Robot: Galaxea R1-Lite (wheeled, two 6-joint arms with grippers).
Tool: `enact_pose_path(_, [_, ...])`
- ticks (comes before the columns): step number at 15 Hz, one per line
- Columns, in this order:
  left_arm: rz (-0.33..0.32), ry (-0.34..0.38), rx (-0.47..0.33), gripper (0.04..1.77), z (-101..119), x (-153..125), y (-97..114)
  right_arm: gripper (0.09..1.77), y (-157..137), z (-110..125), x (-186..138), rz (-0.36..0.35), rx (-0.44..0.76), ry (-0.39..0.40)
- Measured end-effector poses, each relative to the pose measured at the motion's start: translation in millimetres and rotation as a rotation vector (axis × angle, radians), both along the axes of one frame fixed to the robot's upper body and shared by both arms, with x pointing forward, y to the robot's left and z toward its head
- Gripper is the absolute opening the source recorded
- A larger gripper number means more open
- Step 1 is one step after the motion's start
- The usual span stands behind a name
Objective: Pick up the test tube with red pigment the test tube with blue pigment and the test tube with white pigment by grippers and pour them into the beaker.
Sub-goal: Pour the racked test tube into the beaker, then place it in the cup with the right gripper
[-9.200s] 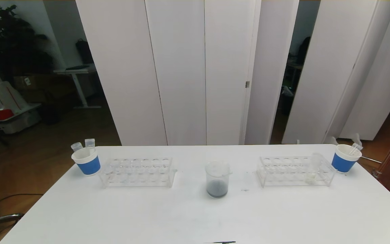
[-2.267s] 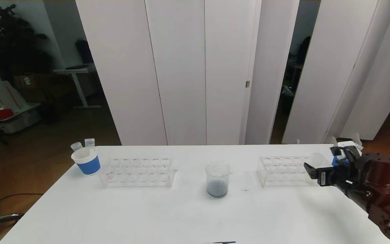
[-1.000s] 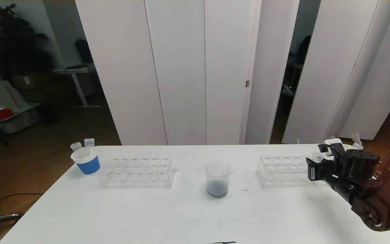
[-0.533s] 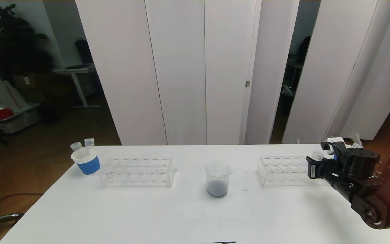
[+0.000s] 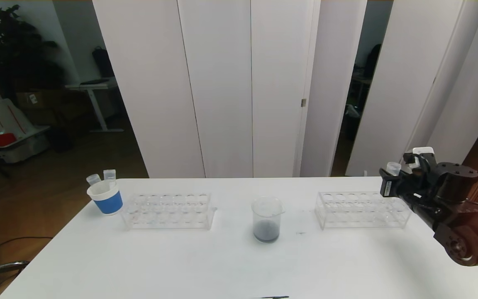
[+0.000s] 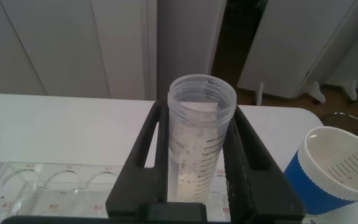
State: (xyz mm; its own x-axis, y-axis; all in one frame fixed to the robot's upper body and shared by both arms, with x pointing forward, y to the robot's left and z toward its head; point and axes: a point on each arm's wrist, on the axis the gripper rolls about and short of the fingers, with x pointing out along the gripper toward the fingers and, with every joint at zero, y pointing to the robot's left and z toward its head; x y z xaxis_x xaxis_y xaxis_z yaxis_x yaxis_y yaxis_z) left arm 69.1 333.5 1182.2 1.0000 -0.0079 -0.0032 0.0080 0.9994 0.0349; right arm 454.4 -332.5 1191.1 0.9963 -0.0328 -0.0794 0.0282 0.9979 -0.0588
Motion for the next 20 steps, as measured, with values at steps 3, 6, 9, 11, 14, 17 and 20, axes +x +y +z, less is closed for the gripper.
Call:
enact_pose_path(3, [0.0,0.0,0.0,1.74,0.0,0.0,0.0,0.58,3.9,26.3,3.7,0.112,0.007,-0.091])
enact_pose_path(6, [0.0,0.0,0.0,1.74,0.0,0.0,0.0,0.58,6.9,52.9,10.9,0.152,0.001,-0.144])
enact_pose_path(9, [0.0,0.0,0.0,1.74,0.0,0.0,0.0,0.58,15.1,77.8,21.7,0.198,0.006,-0.117])
enact_pose_path(11, [0.0,0.0,0.0,1.74,0.0,0.0,0.0,0.58,23.5,99.1,29.0,0.35,0.01,-0.125])
enact_pose_path(14, [0.0,0.0,0.0,1.74,0.0,0.0,0.0,0.58,43.3,119.2,33.1,0.607,0.014,-0.135])
enact_pose_path(17, [0.0,0.0,0.0,1.74,0.0,0.0,0.0,0.58,65.6,121.8,37.9,0.781,0.007,-0.16])
enact_pose_path(20, [0.0,0.0,0.0,1.74,0.0,0.0,0.0,0.58,90.7,111.9,44.1,0.856,0.0,-0.183])
